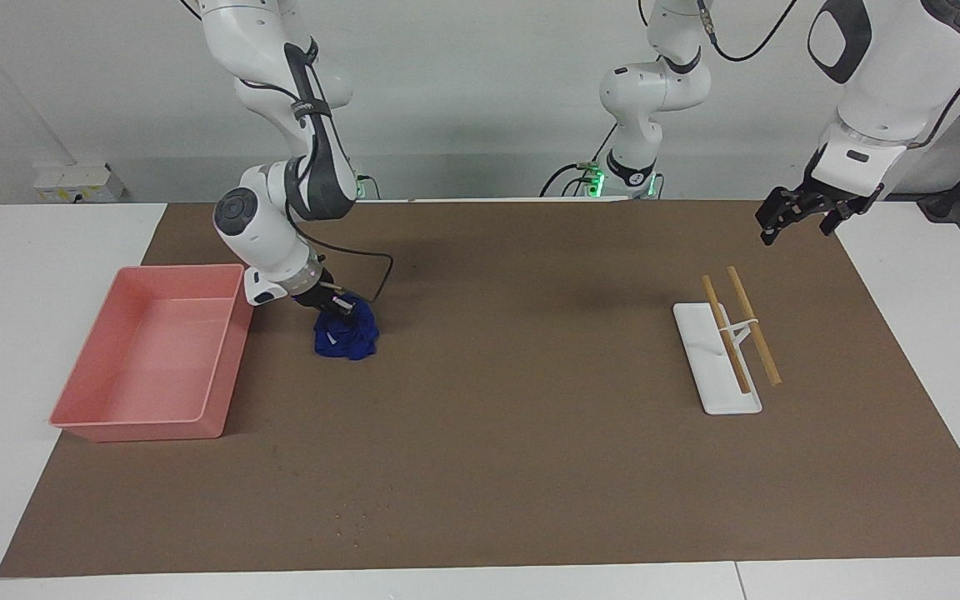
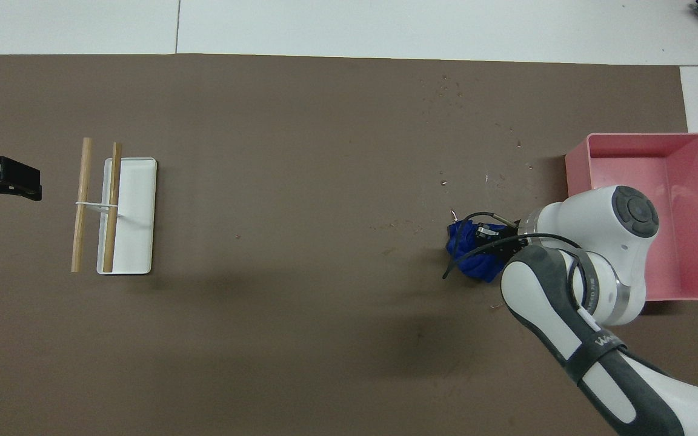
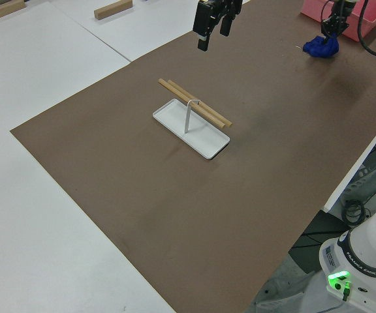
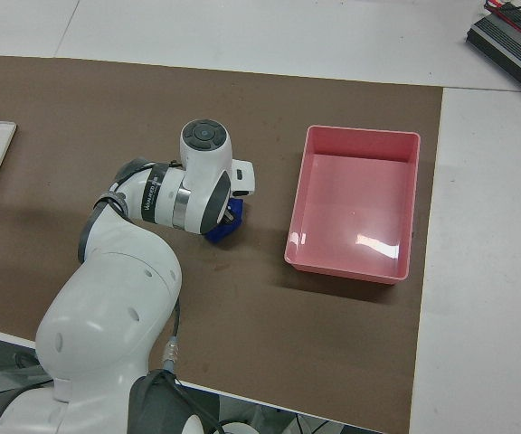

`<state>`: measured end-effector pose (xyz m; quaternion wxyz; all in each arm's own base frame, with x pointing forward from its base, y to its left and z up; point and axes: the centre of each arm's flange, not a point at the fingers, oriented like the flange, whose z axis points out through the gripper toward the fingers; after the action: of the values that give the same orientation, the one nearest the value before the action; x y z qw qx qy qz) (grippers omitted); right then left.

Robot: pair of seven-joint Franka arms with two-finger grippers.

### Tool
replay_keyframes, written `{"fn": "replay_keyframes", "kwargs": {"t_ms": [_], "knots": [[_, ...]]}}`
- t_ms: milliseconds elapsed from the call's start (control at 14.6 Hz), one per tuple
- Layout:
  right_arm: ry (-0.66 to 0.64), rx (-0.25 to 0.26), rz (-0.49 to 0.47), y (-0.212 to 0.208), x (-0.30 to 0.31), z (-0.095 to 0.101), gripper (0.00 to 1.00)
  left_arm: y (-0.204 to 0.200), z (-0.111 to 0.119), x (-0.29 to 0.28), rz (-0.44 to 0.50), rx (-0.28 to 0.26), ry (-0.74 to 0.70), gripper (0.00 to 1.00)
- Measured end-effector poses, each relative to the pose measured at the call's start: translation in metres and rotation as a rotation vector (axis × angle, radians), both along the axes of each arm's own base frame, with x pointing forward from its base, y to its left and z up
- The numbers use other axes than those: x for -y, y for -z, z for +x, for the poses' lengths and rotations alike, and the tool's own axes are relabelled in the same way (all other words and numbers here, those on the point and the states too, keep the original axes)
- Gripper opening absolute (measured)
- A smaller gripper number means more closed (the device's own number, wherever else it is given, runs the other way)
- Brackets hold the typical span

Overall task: Wipe water with towel using both arms
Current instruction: 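Wipe the towel across the water spill with the right gripper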

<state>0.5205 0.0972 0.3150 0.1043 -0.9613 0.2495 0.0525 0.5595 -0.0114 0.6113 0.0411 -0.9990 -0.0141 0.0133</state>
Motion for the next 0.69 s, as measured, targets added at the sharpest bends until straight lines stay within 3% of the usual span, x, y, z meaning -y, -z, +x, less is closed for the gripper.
{"fn": "replay_keyframes", "kwargs": {"t_ms": [412, 687], "knots": [[0.045, 0.197, -0.012, -0.007, 0.0, 0.027, 0.14, -0.001, -0.001, -0.001, 0.0, -0.001, 0.012, 1.0], [0.055, 0.277, 0.002, -0.029, -0.003, 0.06, 0.14, 0.0, -0.001, 0.001, 0.0, -0.003, 0.016, 1.0]]}}
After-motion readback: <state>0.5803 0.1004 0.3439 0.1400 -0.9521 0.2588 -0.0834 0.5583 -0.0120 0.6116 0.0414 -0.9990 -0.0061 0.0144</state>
